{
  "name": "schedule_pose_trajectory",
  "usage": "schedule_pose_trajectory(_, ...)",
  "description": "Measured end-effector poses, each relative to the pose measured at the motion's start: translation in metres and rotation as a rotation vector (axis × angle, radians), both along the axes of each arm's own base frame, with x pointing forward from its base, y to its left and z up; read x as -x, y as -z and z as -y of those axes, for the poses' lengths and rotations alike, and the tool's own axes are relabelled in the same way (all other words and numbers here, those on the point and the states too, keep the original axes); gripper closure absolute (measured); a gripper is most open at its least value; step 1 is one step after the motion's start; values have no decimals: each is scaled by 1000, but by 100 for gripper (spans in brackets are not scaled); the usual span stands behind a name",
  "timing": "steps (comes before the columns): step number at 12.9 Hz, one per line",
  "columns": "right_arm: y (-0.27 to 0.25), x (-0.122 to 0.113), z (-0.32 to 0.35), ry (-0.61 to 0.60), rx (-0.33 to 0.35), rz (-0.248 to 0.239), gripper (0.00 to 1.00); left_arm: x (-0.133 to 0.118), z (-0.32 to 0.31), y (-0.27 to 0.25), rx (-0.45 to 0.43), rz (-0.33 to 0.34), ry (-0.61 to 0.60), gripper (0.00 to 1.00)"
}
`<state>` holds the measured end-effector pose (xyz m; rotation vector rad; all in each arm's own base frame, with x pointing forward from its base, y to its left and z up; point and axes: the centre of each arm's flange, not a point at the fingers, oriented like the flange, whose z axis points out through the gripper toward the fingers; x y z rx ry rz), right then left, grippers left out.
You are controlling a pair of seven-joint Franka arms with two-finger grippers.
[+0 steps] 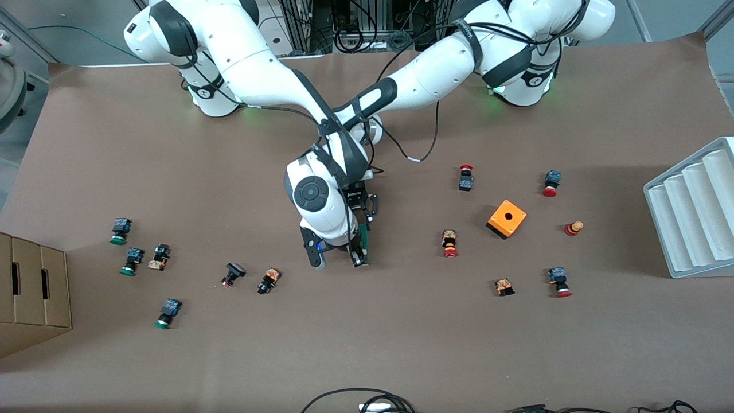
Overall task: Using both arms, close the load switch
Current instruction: 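Press the white lever down toward the switch base with the right gripper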
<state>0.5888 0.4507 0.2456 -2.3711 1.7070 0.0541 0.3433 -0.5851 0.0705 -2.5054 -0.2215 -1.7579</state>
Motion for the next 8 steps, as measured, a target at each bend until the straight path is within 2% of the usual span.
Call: schedule_pose_trajectory(8,16,-19,8,2,10,14,77,0,0,0,-14,-2,5,45)
